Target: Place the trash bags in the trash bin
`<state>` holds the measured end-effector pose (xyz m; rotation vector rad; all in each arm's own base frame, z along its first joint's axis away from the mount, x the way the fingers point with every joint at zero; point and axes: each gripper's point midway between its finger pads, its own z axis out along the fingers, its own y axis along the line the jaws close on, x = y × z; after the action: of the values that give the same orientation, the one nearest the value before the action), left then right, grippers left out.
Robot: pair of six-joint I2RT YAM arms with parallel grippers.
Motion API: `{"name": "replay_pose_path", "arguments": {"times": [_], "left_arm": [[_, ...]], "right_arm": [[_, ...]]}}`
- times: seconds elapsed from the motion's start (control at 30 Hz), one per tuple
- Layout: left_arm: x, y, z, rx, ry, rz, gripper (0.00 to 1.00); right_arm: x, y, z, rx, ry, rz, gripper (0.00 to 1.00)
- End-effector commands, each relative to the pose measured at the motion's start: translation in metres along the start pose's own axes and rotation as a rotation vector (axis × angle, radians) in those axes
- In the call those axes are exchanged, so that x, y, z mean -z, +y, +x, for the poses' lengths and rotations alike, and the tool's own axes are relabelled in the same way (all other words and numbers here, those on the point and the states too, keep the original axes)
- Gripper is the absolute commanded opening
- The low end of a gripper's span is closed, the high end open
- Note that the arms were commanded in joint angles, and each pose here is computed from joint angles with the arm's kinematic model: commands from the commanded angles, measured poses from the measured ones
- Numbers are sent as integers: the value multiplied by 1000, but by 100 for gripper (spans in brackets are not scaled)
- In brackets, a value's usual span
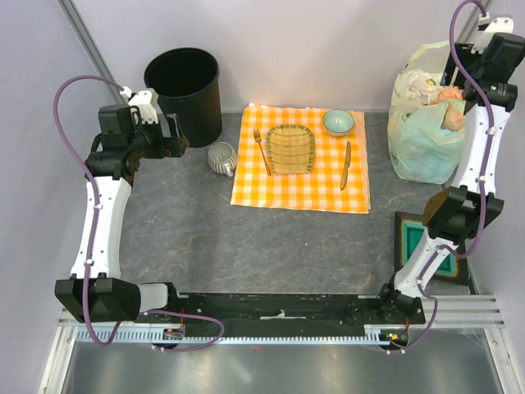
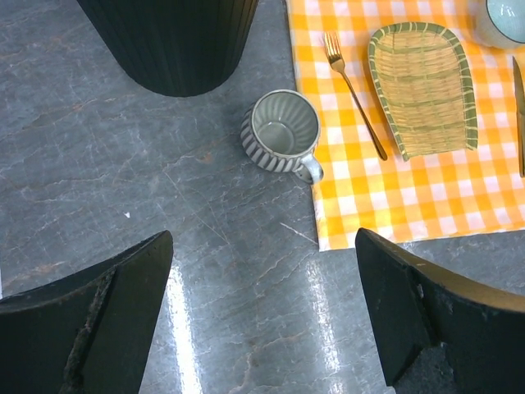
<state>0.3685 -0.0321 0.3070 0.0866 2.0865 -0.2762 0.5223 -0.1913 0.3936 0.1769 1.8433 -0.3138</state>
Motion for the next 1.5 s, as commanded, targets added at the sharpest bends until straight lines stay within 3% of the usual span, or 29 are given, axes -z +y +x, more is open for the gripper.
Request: {"name": "replay_pose_path", "arguments": {"times": [0.0,0.3,0.6,0.93,1.03,1.13,1.17,1.27,1.47], "left_arm": [[7,-7,-14,-24,-94,30,99],[-16,-12,14,28,-53,91,99],[-28,-19,17,42,-34,147,99],[-30,-21,14,42,-36,161,99],[-29,-20,14,35,-37,161,99],[-27,-22,11,26,-43,163,99],[-26,-22,11,26,-43,163,99],[-25,-22,10,35,-42,160,99],[-23,-27,9,63,-48,179,99]], "right_arm": [[-6,-33,3,12,-5,109,81],[-22,-33,59,70,163,83,59],[-29,-29,106,68,321,75,61],[-38,-50,125,78,362,204,69],[-44,-53,128,81,361,224,60],[-44,-53,119,77,338,219,38],[-43,-53,114,70,327,218,22],[-33,-52,89,57,267,211,0],[2,-25,7,24,-4,49,0]]}}
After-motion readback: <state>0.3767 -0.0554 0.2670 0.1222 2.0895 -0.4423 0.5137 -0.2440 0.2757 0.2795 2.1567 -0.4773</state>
